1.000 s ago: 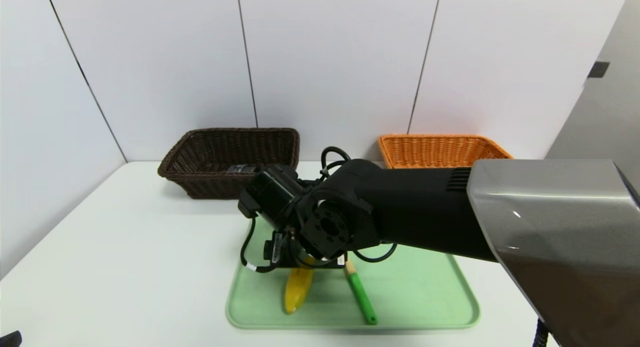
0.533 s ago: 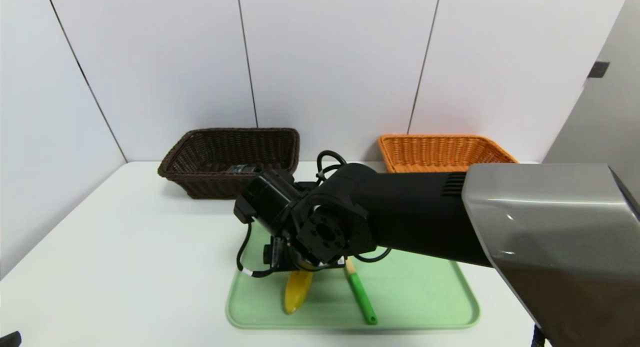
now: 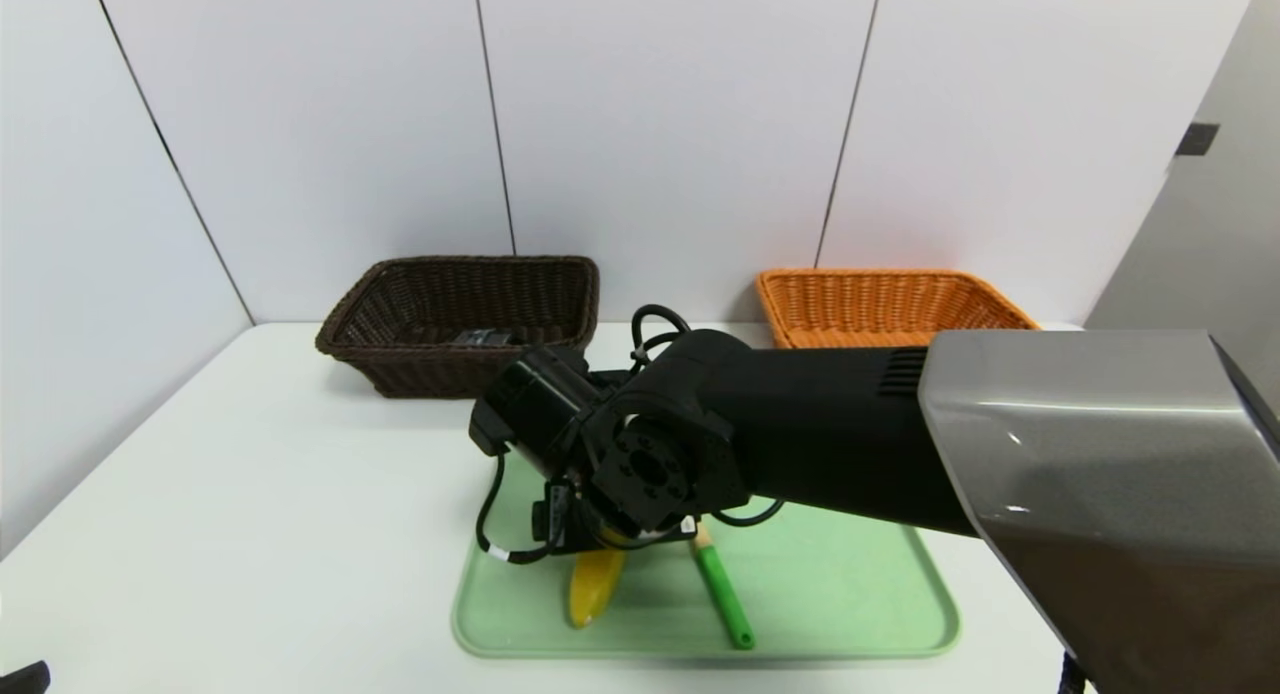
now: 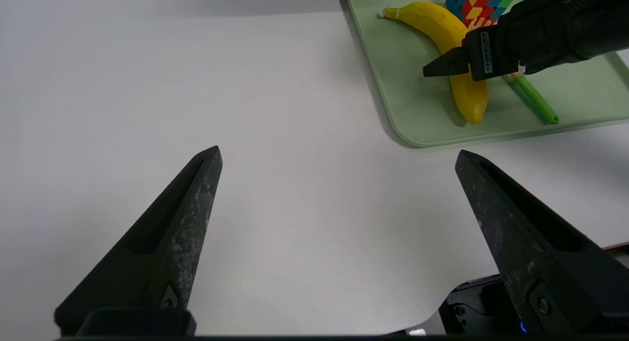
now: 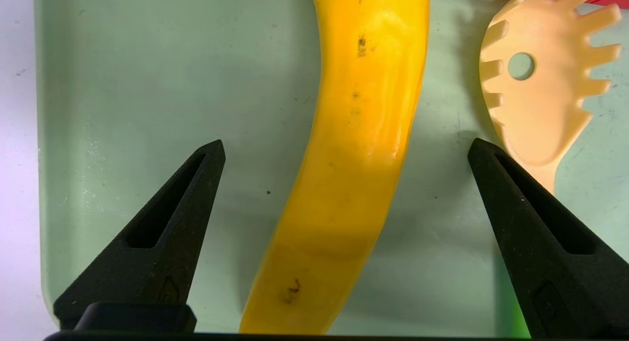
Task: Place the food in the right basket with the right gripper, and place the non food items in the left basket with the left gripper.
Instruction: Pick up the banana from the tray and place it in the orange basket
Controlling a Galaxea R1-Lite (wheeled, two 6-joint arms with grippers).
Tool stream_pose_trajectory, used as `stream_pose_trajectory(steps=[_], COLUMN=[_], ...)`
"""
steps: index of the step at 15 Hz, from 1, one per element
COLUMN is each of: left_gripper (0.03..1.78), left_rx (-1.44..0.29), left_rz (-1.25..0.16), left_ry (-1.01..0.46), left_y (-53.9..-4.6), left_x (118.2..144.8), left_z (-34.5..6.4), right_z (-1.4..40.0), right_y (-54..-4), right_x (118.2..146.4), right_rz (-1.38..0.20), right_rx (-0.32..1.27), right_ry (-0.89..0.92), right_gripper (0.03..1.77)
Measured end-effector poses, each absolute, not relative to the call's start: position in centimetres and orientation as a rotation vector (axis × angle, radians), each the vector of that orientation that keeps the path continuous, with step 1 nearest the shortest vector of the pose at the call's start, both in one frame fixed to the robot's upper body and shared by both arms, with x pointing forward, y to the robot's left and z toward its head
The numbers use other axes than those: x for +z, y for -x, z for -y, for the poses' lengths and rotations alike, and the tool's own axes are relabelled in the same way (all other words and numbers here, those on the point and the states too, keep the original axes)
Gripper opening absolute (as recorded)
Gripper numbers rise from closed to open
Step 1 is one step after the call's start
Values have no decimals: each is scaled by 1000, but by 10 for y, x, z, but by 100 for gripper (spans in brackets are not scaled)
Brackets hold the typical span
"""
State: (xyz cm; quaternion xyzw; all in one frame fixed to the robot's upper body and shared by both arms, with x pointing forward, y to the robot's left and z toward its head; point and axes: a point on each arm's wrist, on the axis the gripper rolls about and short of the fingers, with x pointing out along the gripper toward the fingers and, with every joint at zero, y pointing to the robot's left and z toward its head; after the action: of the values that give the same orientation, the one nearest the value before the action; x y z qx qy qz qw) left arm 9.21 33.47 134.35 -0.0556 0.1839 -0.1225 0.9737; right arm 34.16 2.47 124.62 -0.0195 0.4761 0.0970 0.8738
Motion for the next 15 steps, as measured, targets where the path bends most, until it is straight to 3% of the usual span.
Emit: stream_pose_trajectory(steps=[15], left_gripper=[169], left_rx=[-248], left_rz=[-388], left_ry=[112], left_y=[-98], left_x=[1344], left_z=[-333], right_z=[-25], right_y=[-344], right_x=[1243], right_rz=[-986], right_rx=[210], right_ry=[67], right_gripper=[170])
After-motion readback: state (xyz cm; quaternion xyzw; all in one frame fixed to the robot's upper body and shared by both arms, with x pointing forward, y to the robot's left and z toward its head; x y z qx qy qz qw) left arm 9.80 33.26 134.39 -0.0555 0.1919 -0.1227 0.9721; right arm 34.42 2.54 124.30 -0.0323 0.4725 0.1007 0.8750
